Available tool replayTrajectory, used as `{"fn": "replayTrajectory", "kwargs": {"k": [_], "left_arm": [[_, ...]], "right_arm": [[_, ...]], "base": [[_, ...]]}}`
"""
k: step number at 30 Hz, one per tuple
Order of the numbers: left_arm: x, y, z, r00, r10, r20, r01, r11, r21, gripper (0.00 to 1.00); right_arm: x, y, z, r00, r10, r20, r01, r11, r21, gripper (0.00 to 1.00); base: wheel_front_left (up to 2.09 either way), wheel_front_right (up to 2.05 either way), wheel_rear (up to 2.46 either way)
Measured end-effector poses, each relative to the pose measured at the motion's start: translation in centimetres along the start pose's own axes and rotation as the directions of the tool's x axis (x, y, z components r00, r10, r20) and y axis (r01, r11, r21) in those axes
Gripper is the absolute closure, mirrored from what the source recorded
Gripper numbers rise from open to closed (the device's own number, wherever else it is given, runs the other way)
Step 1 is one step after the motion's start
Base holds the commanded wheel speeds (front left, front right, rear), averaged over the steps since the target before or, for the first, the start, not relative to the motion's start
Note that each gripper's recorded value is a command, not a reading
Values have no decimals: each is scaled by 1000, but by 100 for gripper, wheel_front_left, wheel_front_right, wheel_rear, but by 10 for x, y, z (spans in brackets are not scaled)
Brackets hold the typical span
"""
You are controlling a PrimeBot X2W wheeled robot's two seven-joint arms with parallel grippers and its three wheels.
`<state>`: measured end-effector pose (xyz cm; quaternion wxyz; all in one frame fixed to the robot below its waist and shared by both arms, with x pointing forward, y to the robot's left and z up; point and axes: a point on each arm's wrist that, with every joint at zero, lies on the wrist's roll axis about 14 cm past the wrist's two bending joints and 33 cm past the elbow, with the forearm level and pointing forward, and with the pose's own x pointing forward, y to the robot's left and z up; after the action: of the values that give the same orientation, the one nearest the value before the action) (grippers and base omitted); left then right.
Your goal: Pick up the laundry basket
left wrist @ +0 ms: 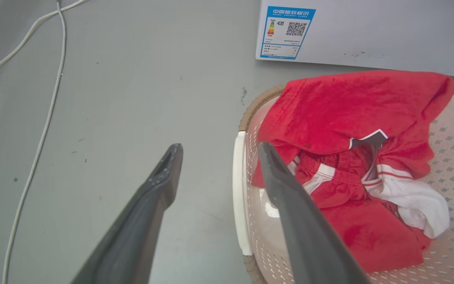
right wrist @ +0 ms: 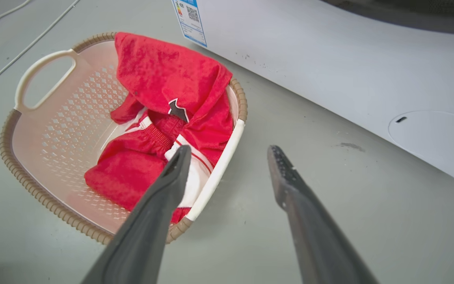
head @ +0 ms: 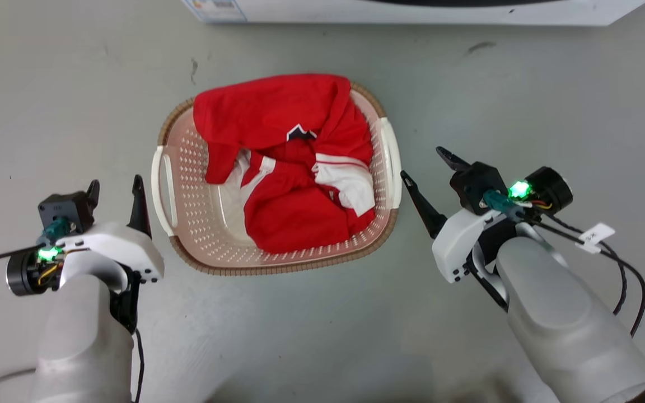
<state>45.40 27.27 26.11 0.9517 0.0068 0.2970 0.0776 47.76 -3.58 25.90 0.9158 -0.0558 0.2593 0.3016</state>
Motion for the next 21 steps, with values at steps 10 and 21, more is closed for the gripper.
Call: {"fn": "replayTrajectory", "kwargs": {"k": [10, 21], "left_arm": [[19, 0, -33, 996, 5, -95, -4, 1000, 10, 0], [37, -4, -61, 984, 5, -176, -5, 1000, 0, 0]], "right_arm": [[25, 4, -39, 993, 53, -104, -52, 999, 12, 0], [45, 8, -68, 981, 89, -170, -84, 996, 36, 0]], "base": [[0, 0, 0], [0, 0, 0]]}}
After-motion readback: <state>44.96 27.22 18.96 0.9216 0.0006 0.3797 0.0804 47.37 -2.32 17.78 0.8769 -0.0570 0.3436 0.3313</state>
